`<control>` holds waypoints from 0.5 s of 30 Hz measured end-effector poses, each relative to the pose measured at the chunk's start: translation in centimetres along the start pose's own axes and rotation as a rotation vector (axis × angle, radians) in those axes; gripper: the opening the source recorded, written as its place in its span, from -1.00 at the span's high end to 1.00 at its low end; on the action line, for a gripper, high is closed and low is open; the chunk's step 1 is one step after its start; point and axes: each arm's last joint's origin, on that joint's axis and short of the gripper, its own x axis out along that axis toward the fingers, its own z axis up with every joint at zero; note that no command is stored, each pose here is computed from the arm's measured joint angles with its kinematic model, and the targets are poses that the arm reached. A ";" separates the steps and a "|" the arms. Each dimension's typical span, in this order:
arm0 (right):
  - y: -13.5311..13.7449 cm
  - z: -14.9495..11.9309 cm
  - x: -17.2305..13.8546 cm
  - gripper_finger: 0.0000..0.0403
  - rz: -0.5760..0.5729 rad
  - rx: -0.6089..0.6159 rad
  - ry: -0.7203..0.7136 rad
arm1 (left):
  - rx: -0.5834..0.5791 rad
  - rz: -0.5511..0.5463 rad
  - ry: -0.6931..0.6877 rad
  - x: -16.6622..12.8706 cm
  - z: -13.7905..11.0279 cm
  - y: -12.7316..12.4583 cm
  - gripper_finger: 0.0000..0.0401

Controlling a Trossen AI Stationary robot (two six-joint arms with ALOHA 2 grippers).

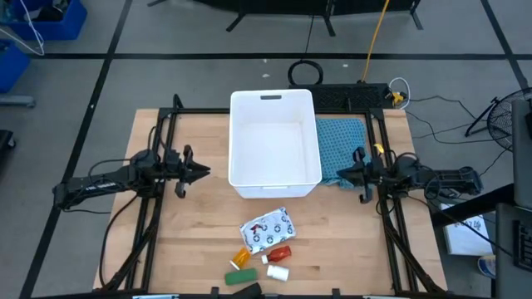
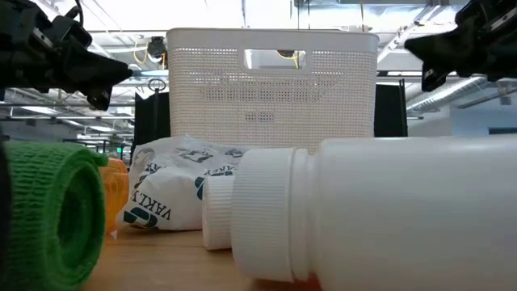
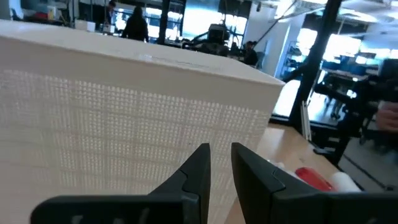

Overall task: Pick & place medical supplies in basket/bin
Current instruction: Put the red medicine bottle into the white bin

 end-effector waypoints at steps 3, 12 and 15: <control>0.3 0.6 0.1 1.00 0.087 -0.006 -0.055 | 0.039 0.034 -0.006 0.0 0.0 0.1 0.67; 1.8 1.2 1.5 1.00 0.212 -0.086 -0.128 | 0.064 0.083 -0.028 0.0 0.2 0.2 0.67; 2.8 2.5 2.8 1.00 0.247 -0.110 -0.100 | 0.064 0.083 -0.028 0.0 0.2 0.2 0.67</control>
